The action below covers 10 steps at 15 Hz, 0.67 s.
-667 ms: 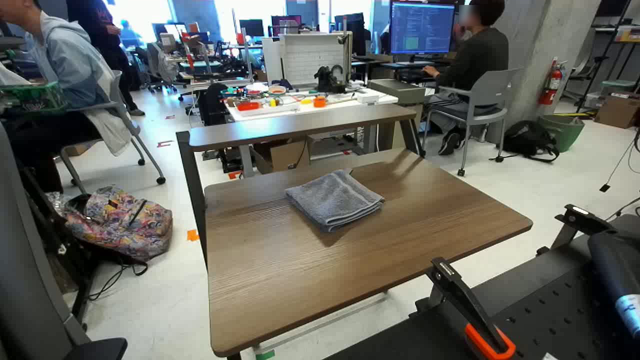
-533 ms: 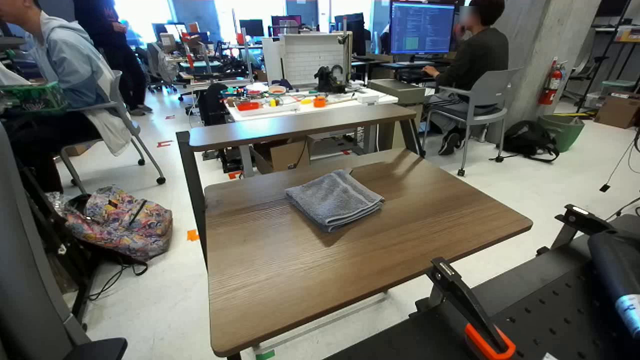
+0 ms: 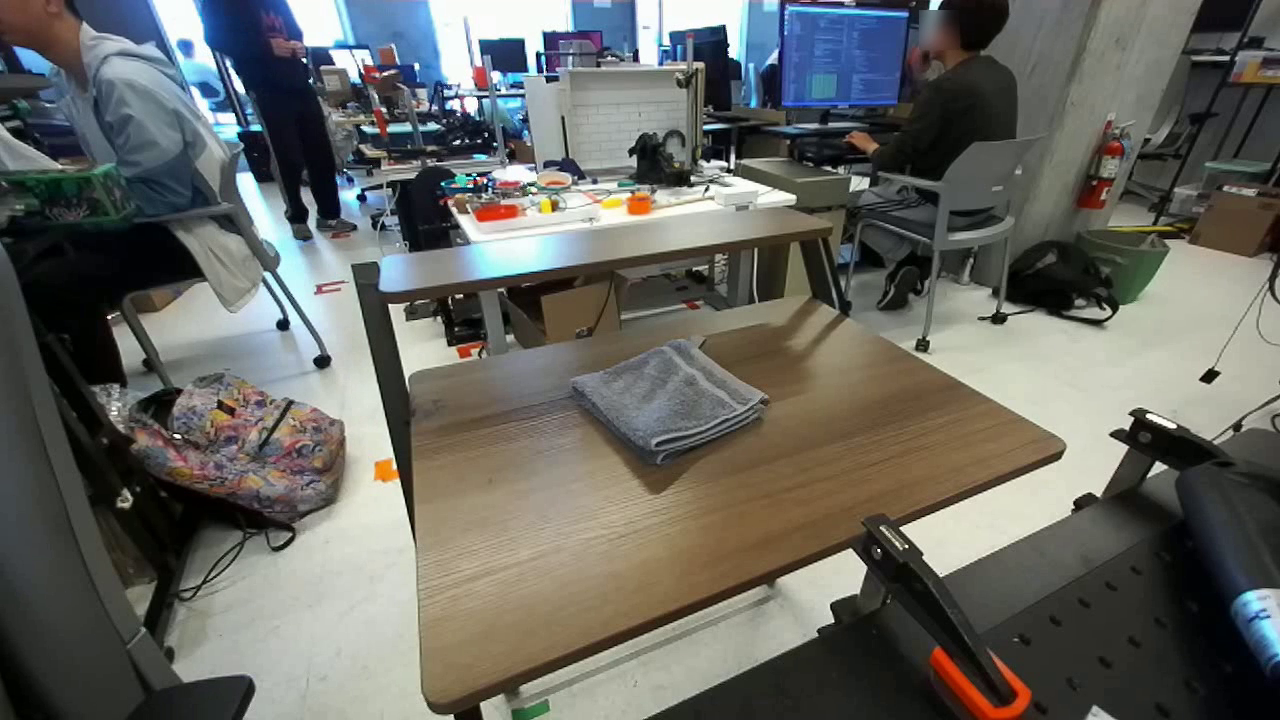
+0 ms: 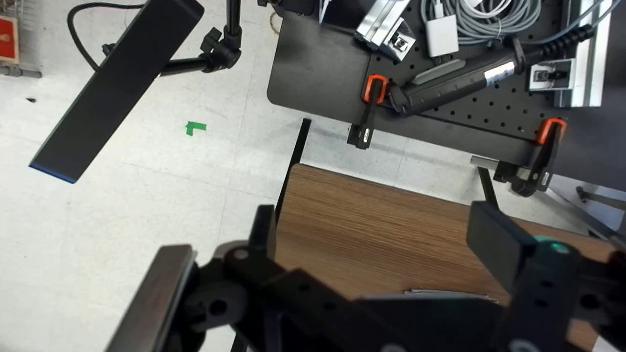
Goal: Move the towel to the right
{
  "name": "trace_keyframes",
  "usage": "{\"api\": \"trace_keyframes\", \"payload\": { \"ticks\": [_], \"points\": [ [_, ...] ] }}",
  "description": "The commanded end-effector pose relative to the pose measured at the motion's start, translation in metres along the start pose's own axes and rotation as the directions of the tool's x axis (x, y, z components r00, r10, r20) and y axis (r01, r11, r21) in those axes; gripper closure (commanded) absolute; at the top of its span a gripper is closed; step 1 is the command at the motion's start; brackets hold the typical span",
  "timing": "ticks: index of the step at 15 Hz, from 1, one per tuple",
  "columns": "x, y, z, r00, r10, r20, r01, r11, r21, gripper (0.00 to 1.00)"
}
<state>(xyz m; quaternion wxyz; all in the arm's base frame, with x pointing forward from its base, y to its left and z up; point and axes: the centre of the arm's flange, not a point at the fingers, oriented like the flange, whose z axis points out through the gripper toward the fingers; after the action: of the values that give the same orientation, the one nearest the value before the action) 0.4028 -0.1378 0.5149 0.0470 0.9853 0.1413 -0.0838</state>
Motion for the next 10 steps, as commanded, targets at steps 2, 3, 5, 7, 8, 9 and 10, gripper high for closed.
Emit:
{"api": "trace_keyframes", "payload": {
  "ticks": [2,3,5,7,8,9,10],
  "points": [
    [0.032,-0.043,0.045,0.999,-0.05,0.003,0.05,0.997,-0.059,0.0],
    [0.038,-0.053,0.054,0.998,-0.061,-0.008,0.061,0.996,-0.066,0.0],
    [0.058,-0.075,0.072,0.995,-0.09,-0.053,0.086,0.993,-0.076,0.0],
    [0.085,-0.098,0.09,0.988,-0.126,-0.09,0.118,0.989,-0.086,0.0],
    [0.102,-0.111,0.101,0.984,-0.153,-0.088,0.146,0.986,-0.081,0.0],
    [0.114,-0.124,0.109,0.98,-0.17,-0.101,0.162,0.983,-0.081,0.0],
    [0.133,-0.136,0.119,0.976,-0.184,-0.119,0.176,0.982,-0.075,0.0]
  ]
}}
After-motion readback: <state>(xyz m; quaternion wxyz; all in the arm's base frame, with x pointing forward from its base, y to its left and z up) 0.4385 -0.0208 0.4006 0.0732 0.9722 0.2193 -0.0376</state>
